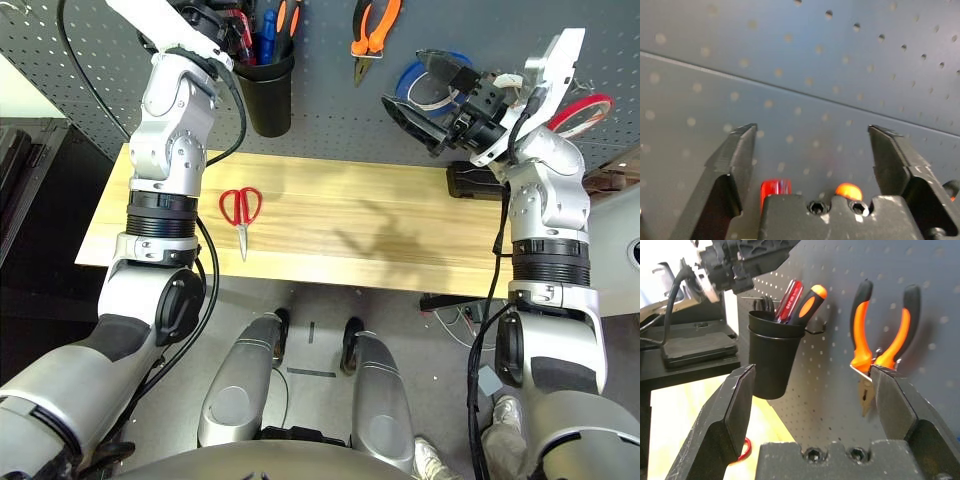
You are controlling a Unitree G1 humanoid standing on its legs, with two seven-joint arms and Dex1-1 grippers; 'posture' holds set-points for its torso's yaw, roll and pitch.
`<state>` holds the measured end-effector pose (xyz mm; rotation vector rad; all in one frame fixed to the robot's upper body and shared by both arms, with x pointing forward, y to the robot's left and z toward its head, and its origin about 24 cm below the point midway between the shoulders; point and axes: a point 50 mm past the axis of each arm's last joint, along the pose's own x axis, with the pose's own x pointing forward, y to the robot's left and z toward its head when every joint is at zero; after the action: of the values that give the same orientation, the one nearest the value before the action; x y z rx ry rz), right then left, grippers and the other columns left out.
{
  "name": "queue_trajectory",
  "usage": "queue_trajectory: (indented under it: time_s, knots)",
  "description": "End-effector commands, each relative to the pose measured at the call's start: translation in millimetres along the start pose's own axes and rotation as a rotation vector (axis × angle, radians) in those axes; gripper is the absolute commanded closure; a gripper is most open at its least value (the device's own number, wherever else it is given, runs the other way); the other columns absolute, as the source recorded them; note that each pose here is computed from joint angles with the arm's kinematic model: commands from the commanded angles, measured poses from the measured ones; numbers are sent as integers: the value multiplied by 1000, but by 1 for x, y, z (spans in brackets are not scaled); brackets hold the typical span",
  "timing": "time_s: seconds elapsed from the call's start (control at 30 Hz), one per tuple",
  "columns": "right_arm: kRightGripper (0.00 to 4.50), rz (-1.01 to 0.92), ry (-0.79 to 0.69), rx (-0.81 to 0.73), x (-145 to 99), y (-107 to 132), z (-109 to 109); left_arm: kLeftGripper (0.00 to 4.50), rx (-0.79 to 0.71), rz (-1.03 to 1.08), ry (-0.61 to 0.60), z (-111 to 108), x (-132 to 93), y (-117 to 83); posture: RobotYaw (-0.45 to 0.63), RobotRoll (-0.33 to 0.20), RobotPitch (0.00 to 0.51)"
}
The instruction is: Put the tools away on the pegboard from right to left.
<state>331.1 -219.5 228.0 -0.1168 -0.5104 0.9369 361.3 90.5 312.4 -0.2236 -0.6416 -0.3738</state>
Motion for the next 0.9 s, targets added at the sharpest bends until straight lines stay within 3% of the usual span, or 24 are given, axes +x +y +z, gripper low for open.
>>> queue_trajectory:
  time_s: [0.03,0.3,0.53,0.7,0.9]
  knots:
    - [0,17,7,-1,-1,3,-2,46,19,3,-23,9,-2,2,231,0,247]
    - [0,36,-5,16,3,5,-4,46,91,17,-49,35,-13,10,246,0,248]
    - [0,86,32,60,2,16,-15,46,172,1,49,41,-51,19,270,0,258]
    - [0,137,110,97,0,30,-31,46,193,23,179,27,-85,23,297,0,263]
    - [0,173,255,124,-1,50,-58,46,182,61,376,-6,-128,22,319,0,271]
